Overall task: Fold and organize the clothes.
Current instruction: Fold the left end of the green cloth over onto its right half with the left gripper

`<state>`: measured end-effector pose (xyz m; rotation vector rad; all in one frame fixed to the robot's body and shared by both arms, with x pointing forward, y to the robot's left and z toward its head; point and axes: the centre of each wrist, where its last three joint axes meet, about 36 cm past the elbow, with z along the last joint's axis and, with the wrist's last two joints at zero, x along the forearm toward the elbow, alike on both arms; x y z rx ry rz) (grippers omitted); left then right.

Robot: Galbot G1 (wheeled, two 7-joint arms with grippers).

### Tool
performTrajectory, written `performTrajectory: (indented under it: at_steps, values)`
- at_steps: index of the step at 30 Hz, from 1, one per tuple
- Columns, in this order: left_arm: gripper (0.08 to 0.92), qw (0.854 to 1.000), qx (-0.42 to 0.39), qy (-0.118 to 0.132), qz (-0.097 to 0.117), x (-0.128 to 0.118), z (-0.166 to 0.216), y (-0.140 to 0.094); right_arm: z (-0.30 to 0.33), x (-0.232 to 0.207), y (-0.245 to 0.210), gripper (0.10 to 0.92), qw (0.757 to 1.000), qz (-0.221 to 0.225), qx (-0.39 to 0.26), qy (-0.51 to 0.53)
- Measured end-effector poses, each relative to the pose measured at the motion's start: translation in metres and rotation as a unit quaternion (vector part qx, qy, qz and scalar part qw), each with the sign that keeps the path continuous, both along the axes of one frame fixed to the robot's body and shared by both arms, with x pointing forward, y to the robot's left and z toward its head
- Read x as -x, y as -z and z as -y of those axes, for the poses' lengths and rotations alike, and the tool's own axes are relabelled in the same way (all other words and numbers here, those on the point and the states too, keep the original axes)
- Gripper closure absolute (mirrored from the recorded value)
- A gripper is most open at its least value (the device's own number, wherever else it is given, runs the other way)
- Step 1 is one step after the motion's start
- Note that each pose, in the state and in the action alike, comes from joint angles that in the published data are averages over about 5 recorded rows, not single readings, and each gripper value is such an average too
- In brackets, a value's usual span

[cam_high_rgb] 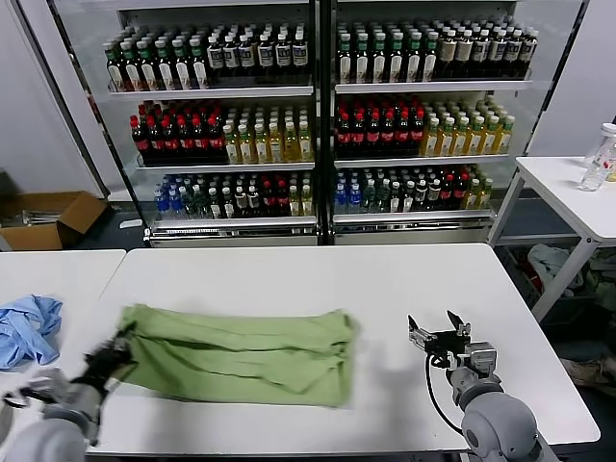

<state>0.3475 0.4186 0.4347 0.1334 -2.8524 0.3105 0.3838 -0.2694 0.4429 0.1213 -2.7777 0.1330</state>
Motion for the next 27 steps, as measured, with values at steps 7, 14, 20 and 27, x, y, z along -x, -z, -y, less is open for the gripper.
performTrajectory:
  at_steps: [7, 14, 20, 27]
  values:
    - [0.902, 0.995, 0.081, 0.023, 0.046, 0.005, 0.009, -0.037, -0.004, -0.001, -0.007, 0.200, 1.000, 0.003, 0.003, -0.017]
    - [0.902, 0.974, 0.202, 0.082, 0.061, 0.009, 0.068, -0.047, -0.002, -0.004, -0.013, 0.200, 1.000, 0.007, 0.010, -0.025]
    - [0.902, 0.952, 0.280, 0.120, 0.041, 0.006, 0.121, -0.031, -0.004, -0.004, -0.013, 0.200, 0.999, 0.005, 0.012, -0.031]
    - [0.895, 0.938, 0.311, 0.156, 0.006, -0.008, 0.172, -0.005, -0.002, -0.005, -0.014, 0.200, 0.999, 0.006, 0.017, -0.033]
